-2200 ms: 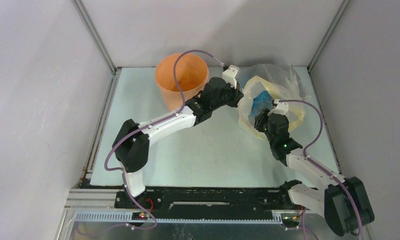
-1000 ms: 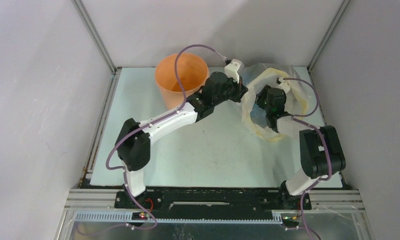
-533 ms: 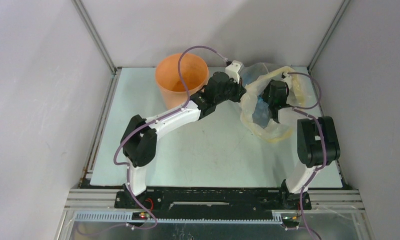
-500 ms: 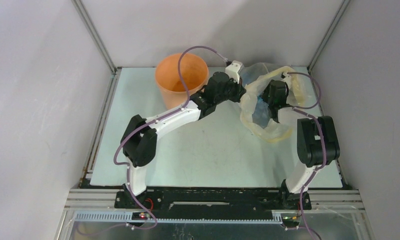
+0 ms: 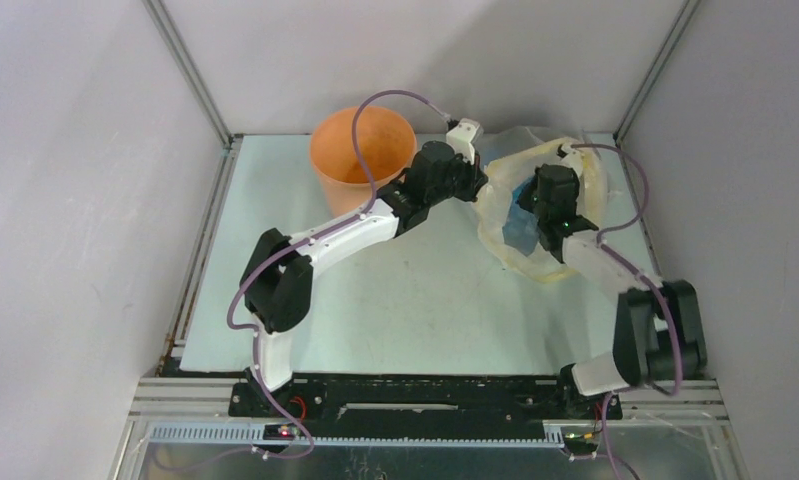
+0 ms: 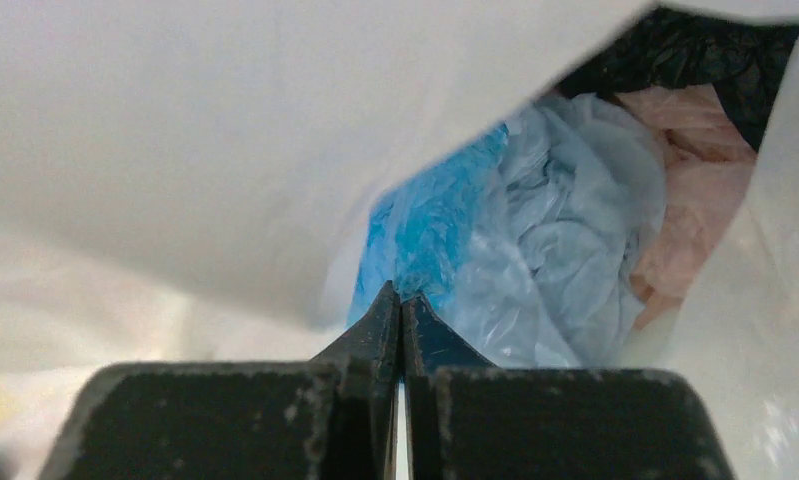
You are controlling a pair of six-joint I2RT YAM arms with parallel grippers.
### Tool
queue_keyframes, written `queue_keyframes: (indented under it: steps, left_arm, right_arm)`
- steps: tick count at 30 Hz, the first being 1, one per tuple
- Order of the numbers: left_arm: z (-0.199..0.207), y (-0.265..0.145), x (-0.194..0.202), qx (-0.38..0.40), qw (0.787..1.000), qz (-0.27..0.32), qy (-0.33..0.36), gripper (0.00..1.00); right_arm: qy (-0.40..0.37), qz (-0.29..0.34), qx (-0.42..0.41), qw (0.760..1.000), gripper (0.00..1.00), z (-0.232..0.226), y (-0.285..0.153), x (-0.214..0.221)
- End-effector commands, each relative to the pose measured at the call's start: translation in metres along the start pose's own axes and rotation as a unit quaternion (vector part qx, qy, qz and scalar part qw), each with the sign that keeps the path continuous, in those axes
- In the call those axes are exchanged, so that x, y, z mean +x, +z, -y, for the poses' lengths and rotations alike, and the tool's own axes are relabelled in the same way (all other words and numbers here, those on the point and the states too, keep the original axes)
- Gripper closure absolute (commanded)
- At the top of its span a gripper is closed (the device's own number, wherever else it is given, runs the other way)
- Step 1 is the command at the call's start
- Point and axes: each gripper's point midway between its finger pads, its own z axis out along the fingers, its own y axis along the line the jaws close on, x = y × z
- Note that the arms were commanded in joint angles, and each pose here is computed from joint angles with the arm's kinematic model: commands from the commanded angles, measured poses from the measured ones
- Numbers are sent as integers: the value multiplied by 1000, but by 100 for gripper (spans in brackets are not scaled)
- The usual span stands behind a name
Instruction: Put the trash bags into the trash bin
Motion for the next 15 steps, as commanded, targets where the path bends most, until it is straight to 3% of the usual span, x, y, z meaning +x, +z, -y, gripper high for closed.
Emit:
queue_keyframes:
  steps: [1,15]
  left_arm:
    - [0,-1,-27,-4,1000,27,-3,100]
    - [-19,13,-5,-44,999,0,-17,100]
  right_arm:
    - [0,-2,-32,999,100,-8,-44,-7]
    - [-32,32,-166,985,100,-30,-175,-52]
